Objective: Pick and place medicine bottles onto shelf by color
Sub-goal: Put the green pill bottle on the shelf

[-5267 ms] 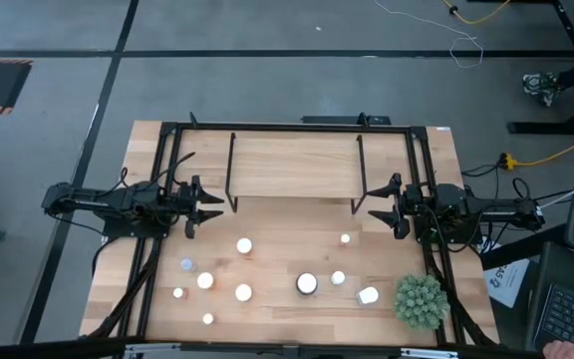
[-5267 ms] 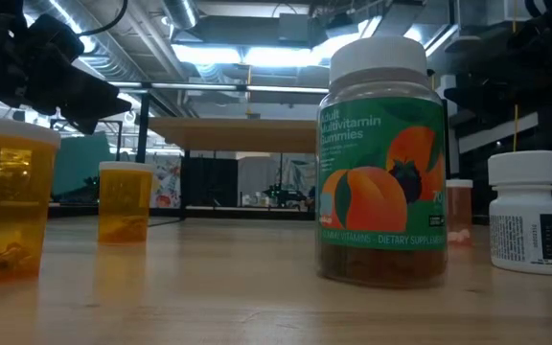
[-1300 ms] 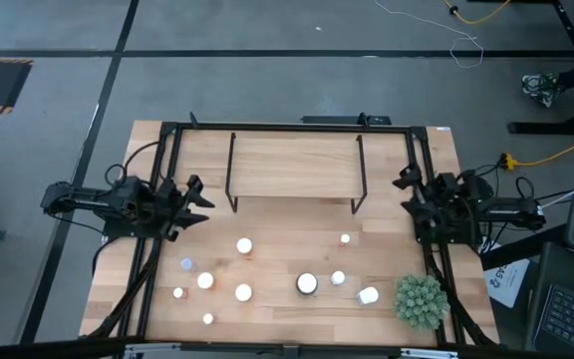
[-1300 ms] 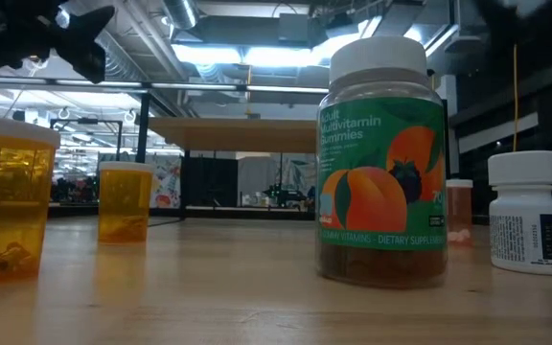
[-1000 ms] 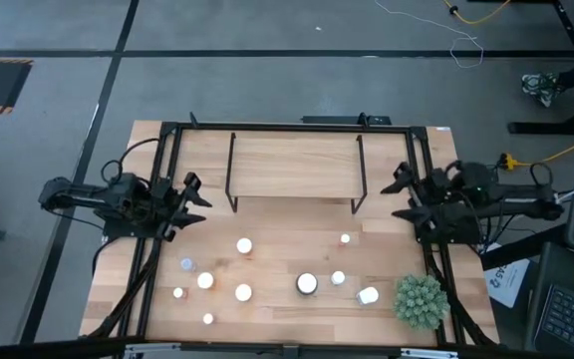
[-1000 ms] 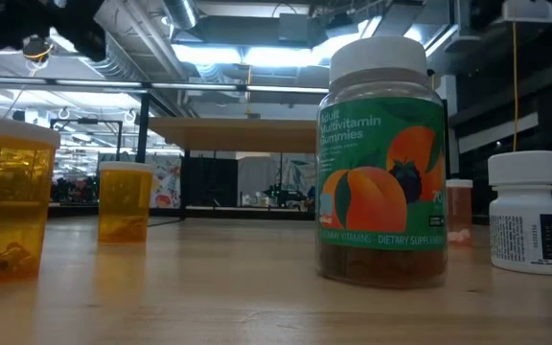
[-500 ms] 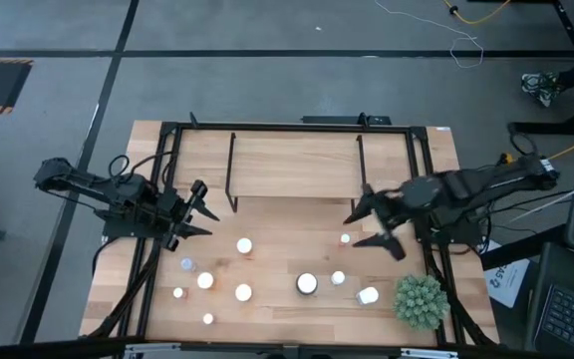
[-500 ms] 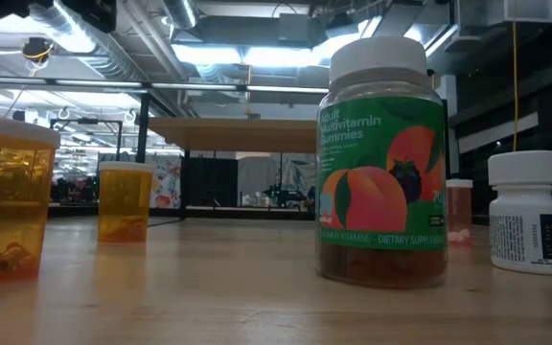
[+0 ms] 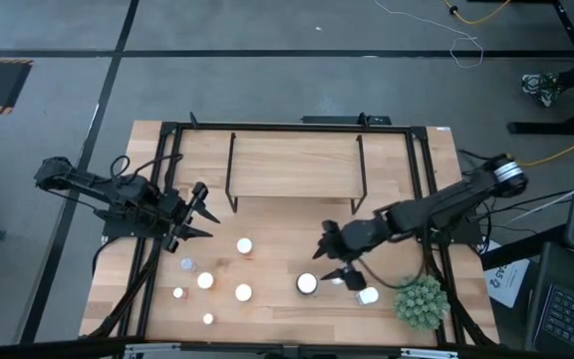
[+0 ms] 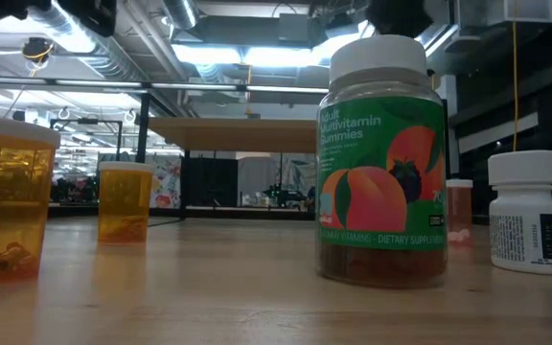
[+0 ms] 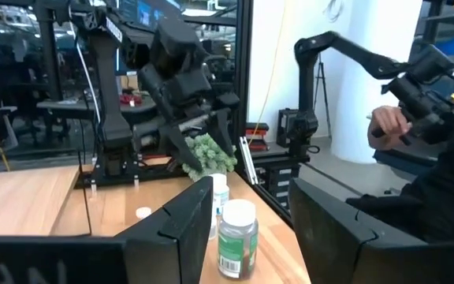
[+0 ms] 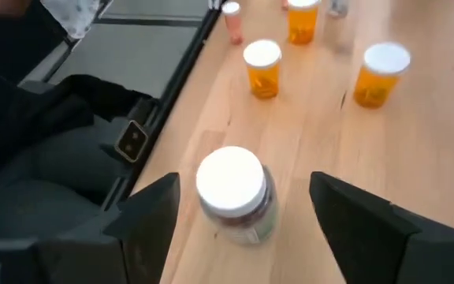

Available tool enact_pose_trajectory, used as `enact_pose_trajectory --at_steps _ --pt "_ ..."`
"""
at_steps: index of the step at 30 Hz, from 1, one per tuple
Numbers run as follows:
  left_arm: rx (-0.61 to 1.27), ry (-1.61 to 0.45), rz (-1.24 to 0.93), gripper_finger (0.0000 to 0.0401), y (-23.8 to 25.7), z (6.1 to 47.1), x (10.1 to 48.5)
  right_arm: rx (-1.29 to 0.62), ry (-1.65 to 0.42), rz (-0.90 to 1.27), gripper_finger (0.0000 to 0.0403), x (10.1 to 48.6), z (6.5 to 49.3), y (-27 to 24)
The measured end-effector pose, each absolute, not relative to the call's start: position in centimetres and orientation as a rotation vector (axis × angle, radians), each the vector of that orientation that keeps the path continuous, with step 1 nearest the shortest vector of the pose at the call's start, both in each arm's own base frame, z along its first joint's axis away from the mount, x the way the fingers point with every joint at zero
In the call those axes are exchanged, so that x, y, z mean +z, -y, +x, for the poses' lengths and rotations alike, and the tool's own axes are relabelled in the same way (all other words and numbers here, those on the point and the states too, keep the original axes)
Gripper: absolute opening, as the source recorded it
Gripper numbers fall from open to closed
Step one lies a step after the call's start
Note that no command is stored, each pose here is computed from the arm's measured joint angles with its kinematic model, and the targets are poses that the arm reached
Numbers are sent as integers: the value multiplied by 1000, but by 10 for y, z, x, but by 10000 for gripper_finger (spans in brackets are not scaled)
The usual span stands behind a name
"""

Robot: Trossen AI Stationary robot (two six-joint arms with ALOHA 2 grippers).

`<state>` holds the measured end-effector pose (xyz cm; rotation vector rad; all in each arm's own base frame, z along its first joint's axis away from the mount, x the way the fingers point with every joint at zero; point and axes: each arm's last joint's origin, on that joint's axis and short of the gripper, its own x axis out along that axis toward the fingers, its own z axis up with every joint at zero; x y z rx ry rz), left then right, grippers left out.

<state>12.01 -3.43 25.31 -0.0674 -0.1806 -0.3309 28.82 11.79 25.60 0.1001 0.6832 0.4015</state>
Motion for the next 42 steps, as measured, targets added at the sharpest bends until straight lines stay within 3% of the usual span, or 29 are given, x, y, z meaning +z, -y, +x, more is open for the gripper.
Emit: enact_pose_trajectory --at_steps 5,11,18,25,42 --pt "-330 155 -64 163 34 120 251 447 -688 -1 287 236 300 -129" --pt "-331 129 -62 163 35 121 248 498 -663 -101 287 244 311 -155" --pt "-331 115 -60 163 35 121 247 397 -871 -256 287 240 328 -175" --pt "-334 109 -60 163 35 121 246 379 -951 -262 287 245 347 -183" --pt "-334 75 -56 163 35 121 243 383 -1033 -265 287 236 349 -183"
